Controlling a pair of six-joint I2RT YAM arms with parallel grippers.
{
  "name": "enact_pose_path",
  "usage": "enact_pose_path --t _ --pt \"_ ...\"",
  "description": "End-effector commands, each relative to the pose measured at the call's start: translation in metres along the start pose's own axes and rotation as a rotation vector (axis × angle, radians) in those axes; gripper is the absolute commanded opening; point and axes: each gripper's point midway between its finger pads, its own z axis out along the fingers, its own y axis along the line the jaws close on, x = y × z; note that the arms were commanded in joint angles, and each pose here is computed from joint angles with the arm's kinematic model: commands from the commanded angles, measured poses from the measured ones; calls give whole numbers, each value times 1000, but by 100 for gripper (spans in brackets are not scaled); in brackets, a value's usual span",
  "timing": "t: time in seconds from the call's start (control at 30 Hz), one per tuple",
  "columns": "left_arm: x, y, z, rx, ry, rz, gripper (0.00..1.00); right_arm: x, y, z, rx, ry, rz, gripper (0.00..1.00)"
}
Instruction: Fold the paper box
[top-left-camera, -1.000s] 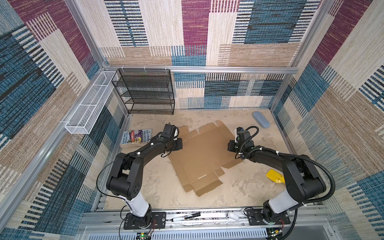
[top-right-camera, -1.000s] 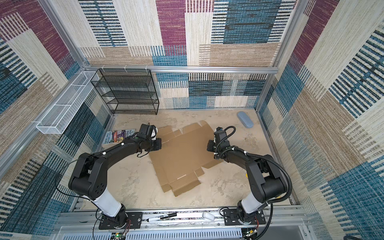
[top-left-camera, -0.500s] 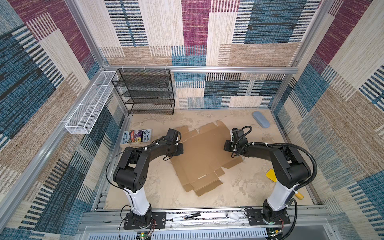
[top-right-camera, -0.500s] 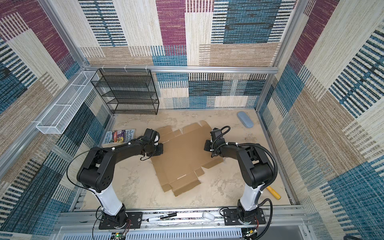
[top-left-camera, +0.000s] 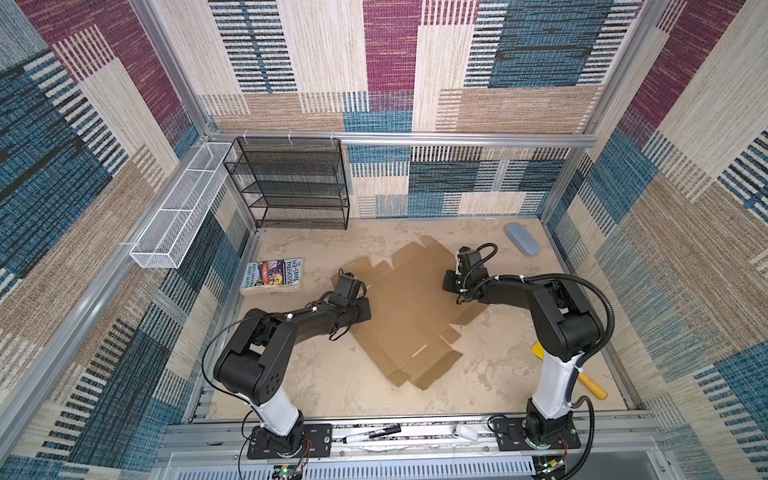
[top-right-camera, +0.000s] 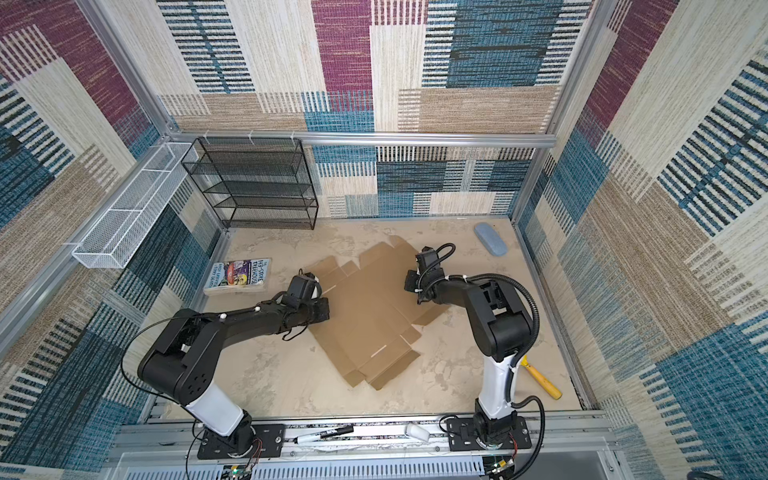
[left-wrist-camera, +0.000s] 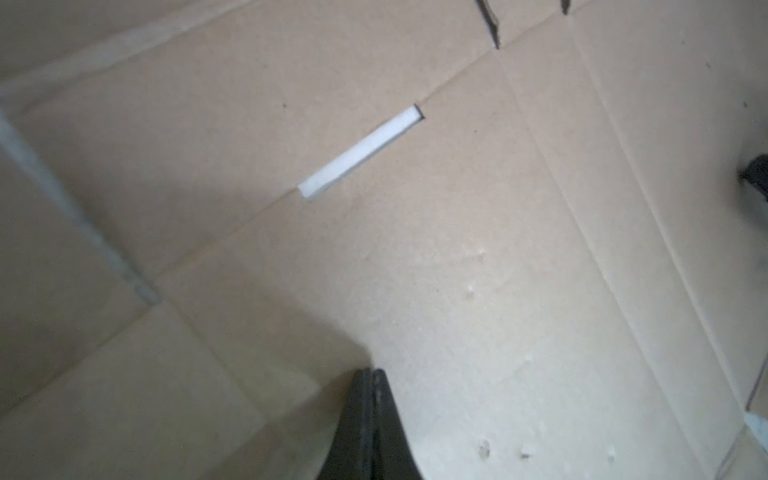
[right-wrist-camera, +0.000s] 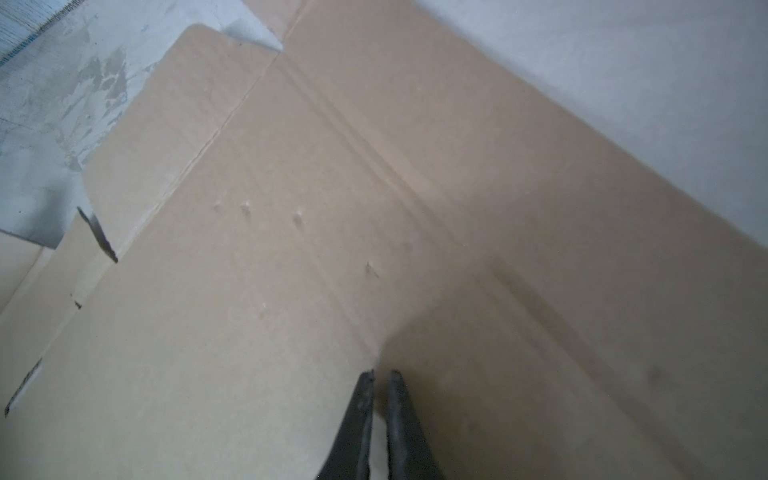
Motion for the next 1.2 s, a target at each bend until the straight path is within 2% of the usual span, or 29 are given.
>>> enact_pose_path --t 0.0,0.17,0.3,0.4,0.53,0.67,0.8,0.93,1.17 --pt "66 21 -10 -105 188 -59 0 13 -3 11 17 83 -14 14" --pt "90 -12 -20 -44 186 -40 0 4 19 30 -64 115 -29 16" --pt "92 -52 -22 36 172 -20 0 -7 46 30 -144 96 -79 19" --pt "78 -73 -29 82 145 -13 0 -19 57 12 -151 45 -107 22" --pt "45 -80 -56 42 71 60 0 -29 57 -31 -125 -29 -116 29" --pt "13 -68 -78 -26 26 122 0 -24 50 -73 -111 -69 -116 32" --pt "-3 -39 -81 -83 24 115 0 -9 35 -89 -69 -63 -113 31" --pt "0 -15 -68 -95 61 89 0 -3 27 -81 -40 -48 -112 28" --pt "11 10 -44 -167 110 79 0 -10 24 -42 -7 -7 -105 25"
